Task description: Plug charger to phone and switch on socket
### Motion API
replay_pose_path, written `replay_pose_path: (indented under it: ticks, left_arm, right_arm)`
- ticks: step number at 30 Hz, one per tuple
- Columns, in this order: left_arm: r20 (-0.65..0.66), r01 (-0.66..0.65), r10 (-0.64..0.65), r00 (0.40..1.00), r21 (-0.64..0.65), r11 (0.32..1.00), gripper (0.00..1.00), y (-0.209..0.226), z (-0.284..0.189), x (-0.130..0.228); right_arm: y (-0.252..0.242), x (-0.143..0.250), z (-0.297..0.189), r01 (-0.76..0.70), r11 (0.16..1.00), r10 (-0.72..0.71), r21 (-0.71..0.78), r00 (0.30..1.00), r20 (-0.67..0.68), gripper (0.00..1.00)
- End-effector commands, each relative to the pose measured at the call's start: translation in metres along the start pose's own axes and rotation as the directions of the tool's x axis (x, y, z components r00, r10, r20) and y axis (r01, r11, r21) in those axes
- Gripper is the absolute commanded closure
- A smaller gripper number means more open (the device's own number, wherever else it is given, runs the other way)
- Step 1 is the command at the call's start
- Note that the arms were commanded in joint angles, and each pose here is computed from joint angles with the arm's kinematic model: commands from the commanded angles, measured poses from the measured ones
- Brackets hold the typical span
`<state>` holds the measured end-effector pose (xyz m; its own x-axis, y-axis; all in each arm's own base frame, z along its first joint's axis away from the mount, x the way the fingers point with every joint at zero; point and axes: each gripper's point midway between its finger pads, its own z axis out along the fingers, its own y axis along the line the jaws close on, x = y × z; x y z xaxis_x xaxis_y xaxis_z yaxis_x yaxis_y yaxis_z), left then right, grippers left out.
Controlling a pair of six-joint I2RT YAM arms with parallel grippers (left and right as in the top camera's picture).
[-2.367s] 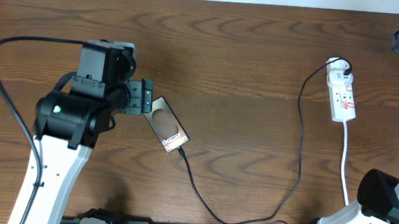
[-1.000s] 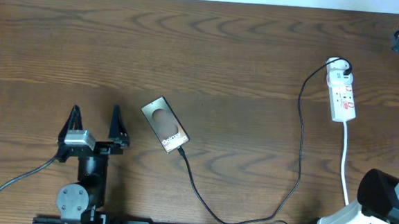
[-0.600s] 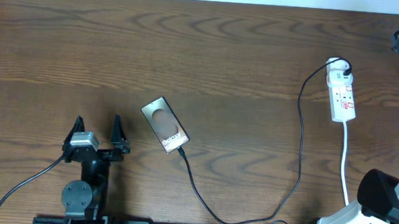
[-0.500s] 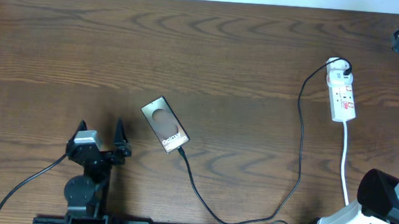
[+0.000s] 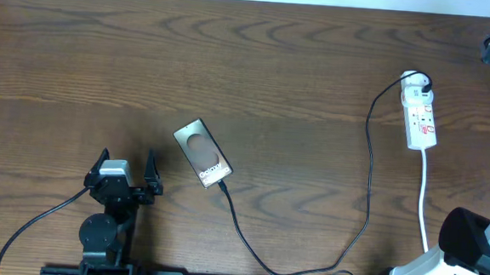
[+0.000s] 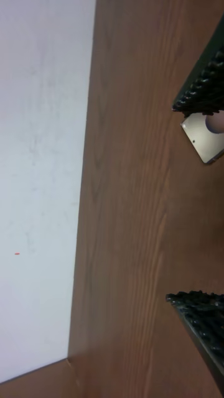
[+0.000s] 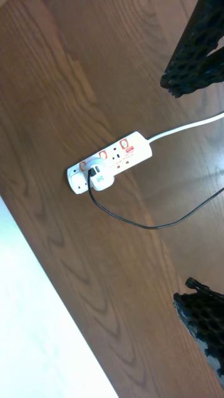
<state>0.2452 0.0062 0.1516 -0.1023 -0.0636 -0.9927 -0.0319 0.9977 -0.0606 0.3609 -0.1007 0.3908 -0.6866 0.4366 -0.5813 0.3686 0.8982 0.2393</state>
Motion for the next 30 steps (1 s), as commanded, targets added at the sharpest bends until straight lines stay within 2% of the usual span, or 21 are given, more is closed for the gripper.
replay_pose_path:
  ticks: [1,30]
  left_arm:
    - [-0.049,-0.042,0.042,0.998,0.008,0.999,0.13,-0.0002,0.0001,0.0147]
    - [-0.048,-0.034,0.034,0.998,0.007,0.999,0.13,-0.0001,0.0002,0.0144]
  right_arm:
    - [0.0023,0.0005,-0.0011,-0.008,1.000,0.008,-0.008,1.000,0.000,0.01]
    - [0.0023,0.0005,-0.0011,-0.008,1.000,0.008,-0.008,1.000,0.000,0.01]
